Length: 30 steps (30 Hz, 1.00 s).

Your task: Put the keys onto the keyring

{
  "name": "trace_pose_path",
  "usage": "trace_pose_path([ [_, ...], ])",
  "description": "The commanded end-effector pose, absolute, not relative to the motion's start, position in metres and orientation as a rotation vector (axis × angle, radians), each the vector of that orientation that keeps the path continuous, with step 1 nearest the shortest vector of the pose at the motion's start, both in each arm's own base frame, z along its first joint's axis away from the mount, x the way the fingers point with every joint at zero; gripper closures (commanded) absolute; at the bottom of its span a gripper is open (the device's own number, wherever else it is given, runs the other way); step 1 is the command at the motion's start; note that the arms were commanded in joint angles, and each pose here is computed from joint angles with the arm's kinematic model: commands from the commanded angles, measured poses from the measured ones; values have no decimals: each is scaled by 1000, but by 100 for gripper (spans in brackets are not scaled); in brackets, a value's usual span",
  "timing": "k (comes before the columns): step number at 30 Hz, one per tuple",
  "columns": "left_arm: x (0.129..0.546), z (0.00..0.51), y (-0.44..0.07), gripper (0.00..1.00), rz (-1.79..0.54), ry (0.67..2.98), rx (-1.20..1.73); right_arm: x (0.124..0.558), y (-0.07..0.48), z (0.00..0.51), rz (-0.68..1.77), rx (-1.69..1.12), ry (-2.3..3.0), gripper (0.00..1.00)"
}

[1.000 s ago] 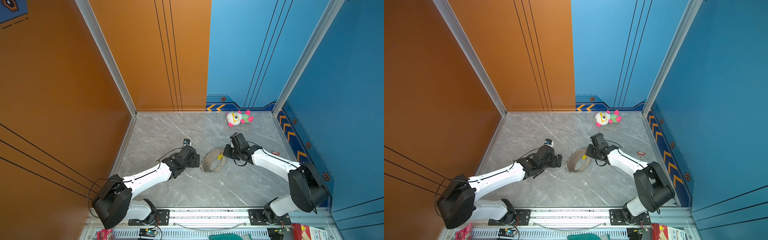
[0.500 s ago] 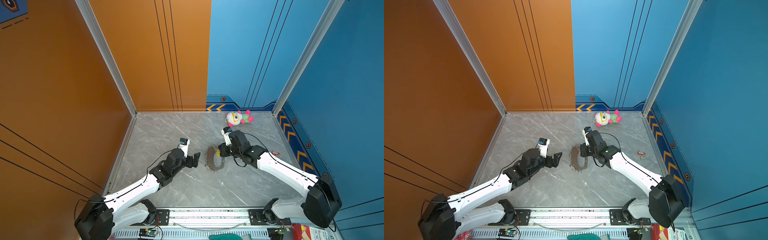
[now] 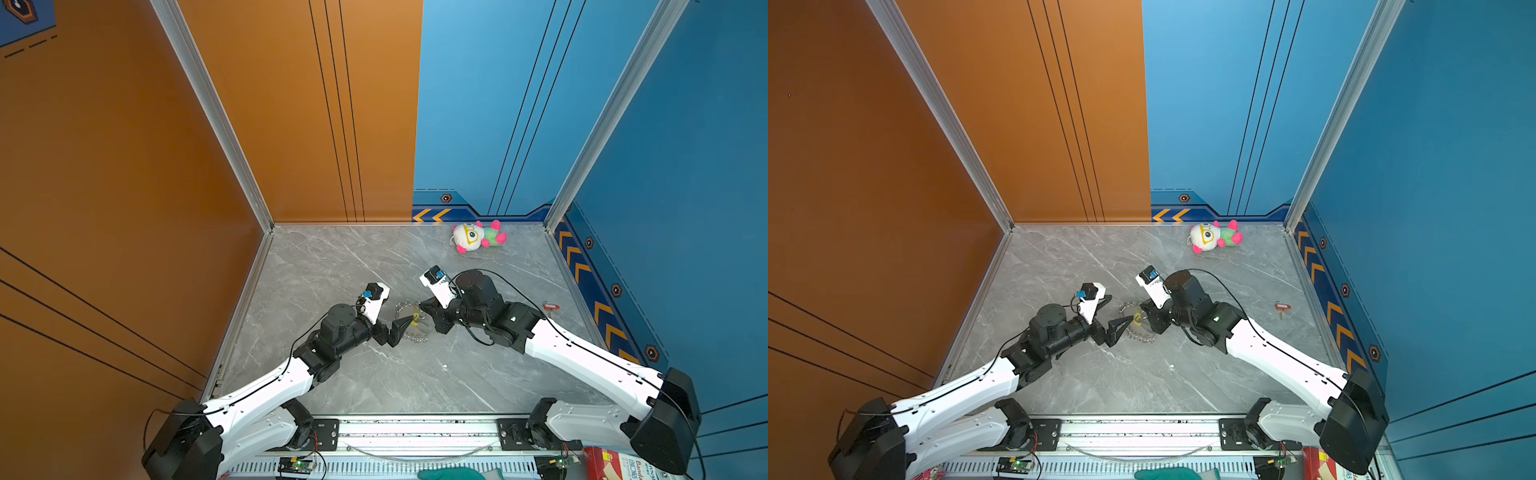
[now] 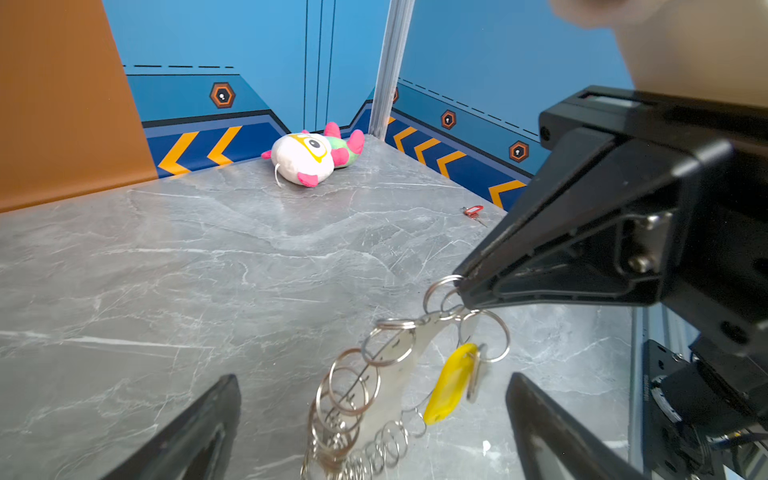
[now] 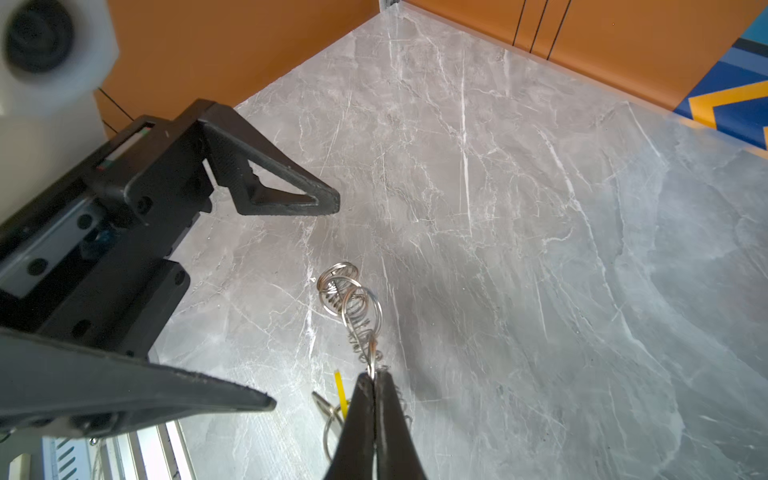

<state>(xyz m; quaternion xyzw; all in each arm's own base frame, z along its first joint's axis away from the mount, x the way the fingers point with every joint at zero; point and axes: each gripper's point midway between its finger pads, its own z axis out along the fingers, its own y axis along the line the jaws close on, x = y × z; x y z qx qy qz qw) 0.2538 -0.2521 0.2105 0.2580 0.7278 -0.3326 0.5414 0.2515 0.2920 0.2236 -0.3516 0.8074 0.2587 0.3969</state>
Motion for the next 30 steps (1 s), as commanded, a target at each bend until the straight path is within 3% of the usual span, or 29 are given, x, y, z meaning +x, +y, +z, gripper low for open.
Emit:
trace_pose_path([
  [1, 242, 212, -258, 1, -835, 1672, 703, 241, 298, 228, 691, -981, 1968, 100],
  [11, 233, 197, -258, 1, -833, 1669, 760, 214, 301, 241, 783, -1096, 1868, 100],
  [16, 229, 197, -262, 12, -862, 1659, 789, 207, 299, 244, 799, -1127, 1832, 100],
  [18, 224, 200, -265, 31, -891, 1641, 816, 206, 299, 244, 798, -1134, 1827, 100],
  [24, 212, 205, -275, 70, -986, 1619, 879, 208, 298, 244, 787, -1122, 1815, 100],
  [26, 209, 205, -278, 80, -1009, 1618, 893, 211, 298, 244, 779, -1107, 1818, 100],
  [30, 209, 206, -282, 89, -1031, 1624, 900, 214, 298, 244, 775, -1083, 1822, 100],
])
